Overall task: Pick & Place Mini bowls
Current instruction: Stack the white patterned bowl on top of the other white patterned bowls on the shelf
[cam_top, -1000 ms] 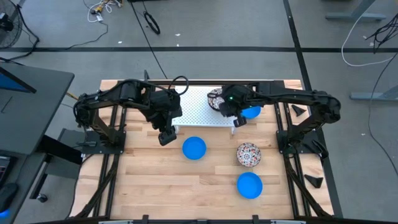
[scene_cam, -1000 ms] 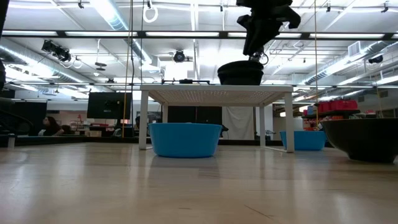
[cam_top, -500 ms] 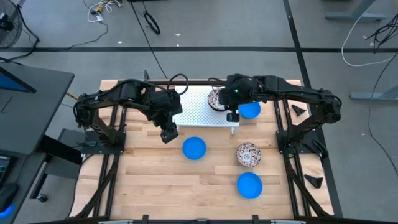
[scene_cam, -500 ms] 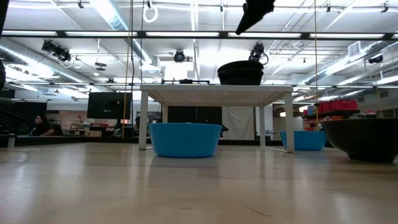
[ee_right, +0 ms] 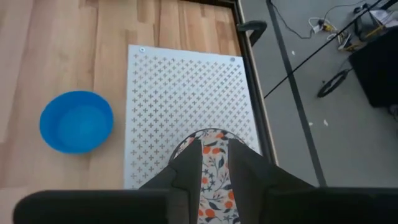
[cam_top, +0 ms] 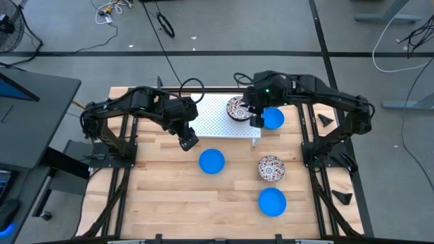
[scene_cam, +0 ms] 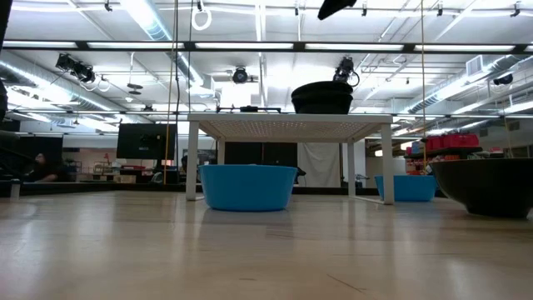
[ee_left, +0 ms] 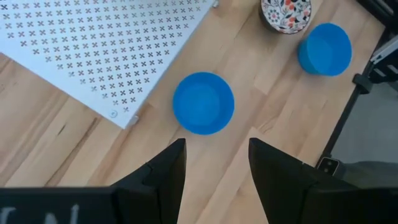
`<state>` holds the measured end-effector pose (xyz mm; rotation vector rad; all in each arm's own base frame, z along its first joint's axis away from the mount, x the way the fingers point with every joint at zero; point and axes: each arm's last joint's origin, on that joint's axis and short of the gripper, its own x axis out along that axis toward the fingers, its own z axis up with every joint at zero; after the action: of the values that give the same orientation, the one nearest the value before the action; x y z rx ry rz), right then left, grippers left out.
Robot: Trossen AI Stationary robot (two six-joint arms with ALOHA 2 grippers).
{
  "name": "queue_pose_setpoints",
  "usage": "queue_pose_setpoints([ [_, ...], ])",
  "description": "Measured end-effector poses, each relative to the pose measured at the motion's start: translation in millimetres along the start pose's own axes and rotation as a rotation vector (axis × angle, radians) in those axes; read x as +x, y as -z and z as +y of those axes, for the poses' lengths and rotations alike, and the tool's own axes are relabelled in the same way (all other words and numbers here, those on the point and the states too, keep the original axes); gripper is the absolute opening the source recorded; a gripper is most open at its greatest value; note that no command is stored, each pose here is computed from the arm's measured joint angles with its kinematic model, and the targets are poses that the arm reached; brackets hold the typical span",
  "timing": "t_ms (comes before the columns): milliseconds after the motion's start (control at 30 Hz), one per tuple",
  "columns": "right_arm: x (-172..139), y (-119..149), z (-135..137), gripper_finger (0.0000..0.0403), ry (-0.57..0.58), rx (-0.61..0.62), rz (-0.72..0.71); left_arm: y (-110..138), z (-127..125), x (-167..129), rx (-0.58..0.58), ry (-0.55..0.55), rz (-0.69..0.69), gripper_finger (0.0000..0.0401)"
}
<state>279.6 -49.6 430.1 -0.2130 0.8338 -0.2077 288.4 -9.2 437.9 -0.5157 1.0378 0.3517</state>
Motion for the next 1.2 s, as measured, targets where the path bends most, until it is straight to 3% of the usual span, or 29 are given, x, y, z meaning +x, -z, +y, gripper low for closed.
queue_pose_setpoints([
  [267, -18, 5, -1, 0.0124, -0.042, 0.084, 0.077, 0, 0, 0, -0.016, 0.000, 0.000, 0.0179],
  [533, -23, 16, 1, 0.0184, -0.062, 0.074, 0.194, 0, 0, 0, -0.016, 0.001, 0.000, 0.0179],
  [967, -27, 26, 11, 0.0190, -0.142, 0.217, 0.315, 7, -9, -1, 0.018, 0.019, 0.012, 0.0179],
  [1200, -30, 29, 16, 0.0190, -0.188, 0.370, 0.369, 8, -11, -1, 0.024, 0.022, 0.014, 0.0179],
])
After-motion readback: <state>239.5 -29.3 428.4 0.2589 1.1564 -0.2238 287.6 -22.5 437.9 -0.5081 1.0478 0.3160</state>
